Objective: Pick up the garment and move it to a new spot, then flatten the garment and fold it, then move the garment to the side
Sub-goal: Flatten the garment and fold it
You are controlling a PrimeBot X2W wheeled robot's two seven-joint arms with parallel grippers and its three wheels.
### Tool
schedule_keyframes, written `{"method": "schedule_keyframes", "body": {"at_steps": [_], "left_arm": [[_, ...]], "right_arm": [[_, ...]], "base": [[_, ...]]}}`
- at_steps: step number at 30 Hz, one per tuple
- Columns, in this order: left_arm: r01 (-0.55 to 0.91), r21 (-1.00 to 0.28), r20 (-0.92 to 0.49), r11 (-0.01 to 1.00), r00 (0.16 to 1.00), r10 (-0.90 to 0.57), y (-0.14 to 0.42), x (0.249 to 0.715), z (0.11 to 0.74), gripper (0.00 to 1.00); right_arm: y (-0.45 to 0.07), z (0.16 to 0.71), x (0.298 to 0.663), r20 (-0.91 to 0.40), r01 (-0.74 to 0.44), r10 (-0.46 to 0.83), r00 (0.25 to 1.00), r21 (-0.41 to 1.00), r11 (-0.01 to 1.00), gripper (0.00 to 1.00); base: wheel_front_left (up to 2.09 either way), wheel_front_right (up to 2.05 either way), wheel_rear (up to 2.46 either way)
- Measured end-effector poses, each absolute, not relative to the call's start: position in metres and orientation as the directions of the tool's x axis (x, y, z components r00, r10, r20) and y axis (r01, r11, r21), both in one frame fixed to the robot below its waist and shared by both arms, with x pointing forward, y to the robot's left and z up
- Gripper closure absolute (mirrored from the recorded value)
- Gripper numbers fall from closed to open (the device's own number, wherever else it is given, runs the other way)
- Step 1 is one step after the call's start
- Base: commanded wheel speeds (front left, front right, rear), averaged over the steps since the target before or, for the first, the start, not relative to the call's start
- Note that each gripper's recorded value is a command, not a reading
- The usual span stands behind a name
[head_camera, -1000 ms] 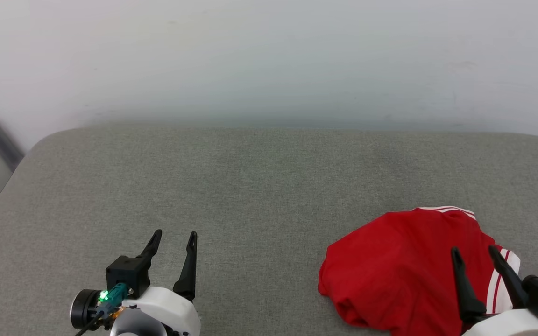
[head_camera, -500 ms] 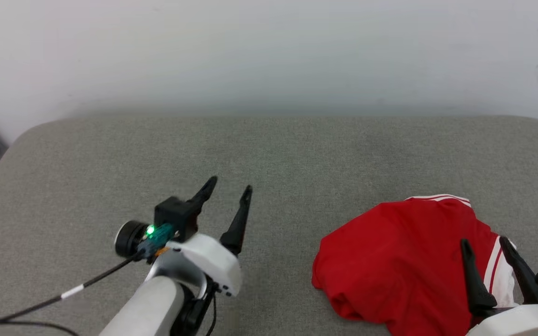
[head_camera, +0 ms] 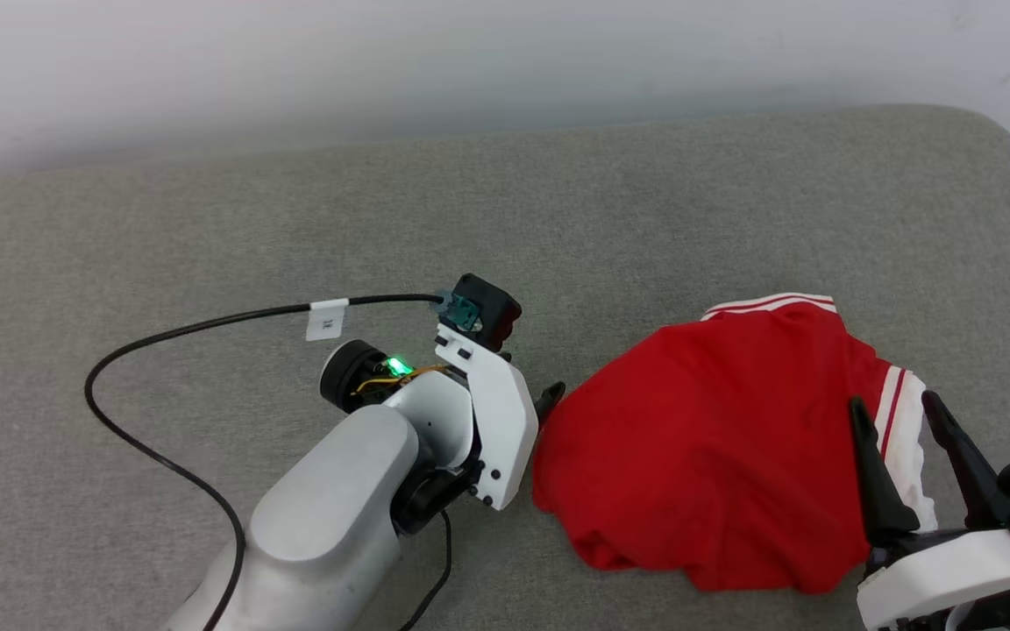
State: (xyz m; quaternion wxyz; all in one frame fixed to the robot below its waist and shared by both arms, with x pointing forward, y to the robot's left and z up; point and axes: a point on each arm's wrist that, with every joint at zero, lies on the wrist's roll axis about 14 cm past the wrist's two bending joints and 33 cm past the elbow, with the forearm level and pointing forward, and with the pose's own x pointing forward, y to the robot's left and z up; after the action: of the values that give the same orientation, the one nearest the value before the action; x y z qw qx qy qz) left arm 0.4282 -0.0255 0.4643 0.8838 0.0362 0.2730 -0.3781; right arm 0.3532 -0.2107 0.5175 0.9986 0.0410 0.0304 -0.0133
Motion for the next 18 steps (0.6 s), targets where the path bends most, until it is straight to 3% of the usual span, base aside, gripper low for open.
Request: {"method": "schedule_keyframes", "body": {"at_steps": [10, 12, 14, 18], "left_arm": [[0.772, -0.225, -0.761, 0.594, 0.242, -0.602, -0.050, 0.386, 0.390, 0.00], [0.776, -0.227, -0.772, 0.588, 0.225, -0.595, -0.051, 0.385, 0.386, 0.63], [0.777, -0.220, -0.780, 0.590, 0.223, -0.584, -0.049, 0.384, 0.384, 1.00], [0.770, -0.200, -0.760, 0.606, 0.268, -0.592, -0.045, 0.390, 0.385, 1.00]], "right_arm": [[-0.231, 0.498, 0.351, -0.113, 0.102, -0.091, 0.989, 0.098, 0.990, 0.00], [-0.232, 0.496, 0.349, -0.119, 0.108, -0.096, 0.988, 0.105, 0.989, 0.00], [-0.232, 0.495, 0.349, -0.120, 0.110, -0.097, 0.988, 0.108, 0.988, 0.00], [-0.231, 0.496, 0.349, -0.113, 0.106, -0.093, 0.989, 0.116, 0.988, 0.00]], "base": [[0.00, 0.00, 0.00], [0.00, 0.00, 0.00], [0.00, 0.00, 0.00], [0.00, 0.00, 0.00]]}}
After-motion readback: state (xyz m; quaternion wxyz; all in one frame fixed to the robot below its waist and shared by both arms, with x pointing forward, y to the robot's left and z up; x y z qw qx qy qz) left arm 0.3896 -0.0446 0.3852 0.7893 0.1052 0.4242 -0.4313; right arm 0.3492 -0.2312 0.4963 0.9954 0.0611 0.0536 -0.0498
